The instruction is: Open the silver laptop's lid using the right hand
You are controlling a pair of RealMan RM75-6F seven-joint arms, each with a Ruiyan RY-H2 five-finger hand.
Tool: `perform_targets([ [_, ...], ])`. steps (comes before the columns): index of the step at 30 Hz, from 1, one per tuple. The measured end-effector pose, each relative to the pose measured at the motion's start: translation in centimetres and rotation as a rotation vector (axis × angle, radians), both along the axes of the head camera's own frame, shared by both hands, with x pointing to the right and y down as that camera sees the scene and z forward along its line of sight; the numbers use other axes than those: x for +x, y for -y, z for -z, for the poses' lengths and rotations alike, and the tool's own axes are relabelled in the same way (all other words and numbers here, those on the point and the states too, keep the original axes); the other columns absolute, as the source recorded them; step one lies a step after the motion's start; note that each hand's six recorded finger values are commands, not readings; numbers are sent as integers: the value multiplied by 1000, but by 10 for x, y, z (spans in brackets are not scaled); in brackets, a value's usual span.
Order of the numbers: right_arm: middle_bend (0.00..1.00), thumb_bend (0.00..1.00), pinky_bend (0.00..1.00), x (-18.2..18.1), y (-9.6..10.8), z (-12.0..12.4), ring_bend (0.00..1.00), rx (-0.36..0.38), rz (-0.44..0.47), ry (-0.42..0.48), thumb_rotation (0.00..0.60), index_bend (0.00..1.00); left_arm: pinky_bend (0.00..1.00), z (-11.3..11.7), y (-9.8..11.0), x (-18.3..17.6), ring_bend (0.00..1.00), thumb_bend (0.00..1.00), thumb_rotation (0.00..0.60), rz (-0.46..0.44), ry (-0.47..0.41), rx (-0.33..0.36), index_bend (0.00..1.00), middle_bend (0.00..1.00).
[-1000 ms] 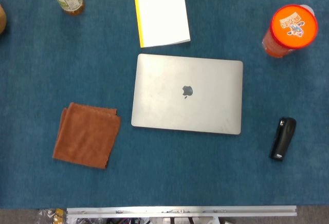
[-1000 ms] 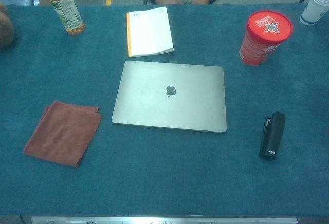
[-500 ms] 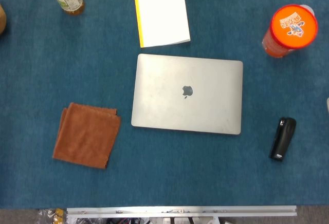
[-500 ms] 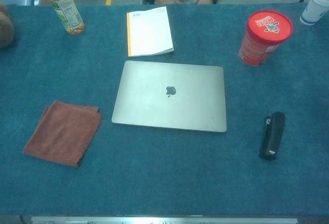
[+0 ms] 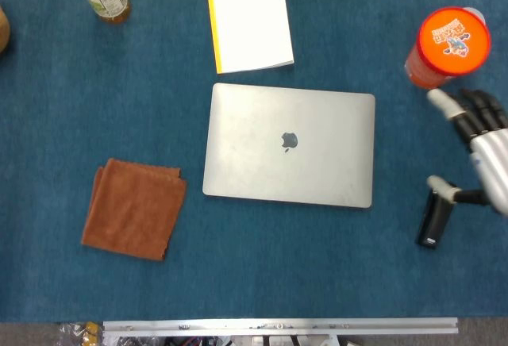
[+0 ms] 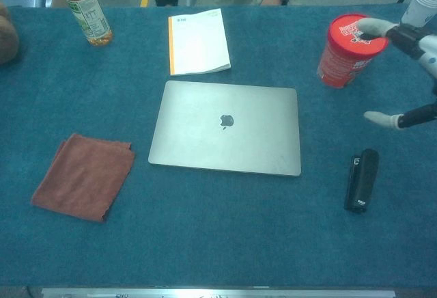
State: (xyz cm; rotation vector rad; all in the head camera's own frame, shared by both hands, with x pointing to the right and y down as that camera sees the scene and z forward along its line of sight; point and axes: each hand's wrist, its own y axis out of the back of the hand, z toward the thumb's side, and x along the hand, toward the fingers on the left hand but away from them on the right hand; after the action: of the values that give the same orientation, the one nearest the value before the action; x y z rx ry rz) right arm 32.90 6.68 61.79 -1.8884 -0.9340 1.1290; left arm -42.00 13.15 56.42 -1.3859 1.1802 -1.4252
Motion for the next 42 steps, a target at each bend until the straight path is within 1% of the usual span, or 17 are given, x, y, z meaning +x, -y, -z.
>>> perform_targets([
  [4,132,119,64,-26,-1,-11,0,-22,58,10,600,63,0,0,1,1,2,469,600,-6,-2,0,156,96],
  [11,132,75,64,-74,-2,-27,0,-45,152,19,600,62,0,0,1,-1,2,469,600,-3,-4,-2,156,96],
  [20,132,66,64,-127,-11,-50,0,-79,253,-10,600,62,0,-1,-1,-5,2,469,600,-3,-8,-10,156,96],
  [23,132,59,64,-144,-16,-61,0,-91,281,-27,600,63,0,-2,-3,-7,2,469,600,0,-8,-13,156,96],
  [26,132,11,64,-156,-19,-72,0,-106,296,-44,600,63,0,-1,-5,-9,2,469,600,7,-11,-13,156,96],
  [28,132,0,64,-162,-21,-78,0,-109,304,-55,600,62,0,-1,-6,-11,2,469,600,11,-10,-14,156,96],
  [35,132,3,64,-181,-26,-101,0,-109,321,-100,600,62,0,0,-9,-15,2,469,600,17,-13,-14,156,96],
  [42,132,23,64,-194,-30,-117,0,-86,332,-148,600,63,0,-1,-10,-18,2,469,600,20,-21,-12,156,96],
])
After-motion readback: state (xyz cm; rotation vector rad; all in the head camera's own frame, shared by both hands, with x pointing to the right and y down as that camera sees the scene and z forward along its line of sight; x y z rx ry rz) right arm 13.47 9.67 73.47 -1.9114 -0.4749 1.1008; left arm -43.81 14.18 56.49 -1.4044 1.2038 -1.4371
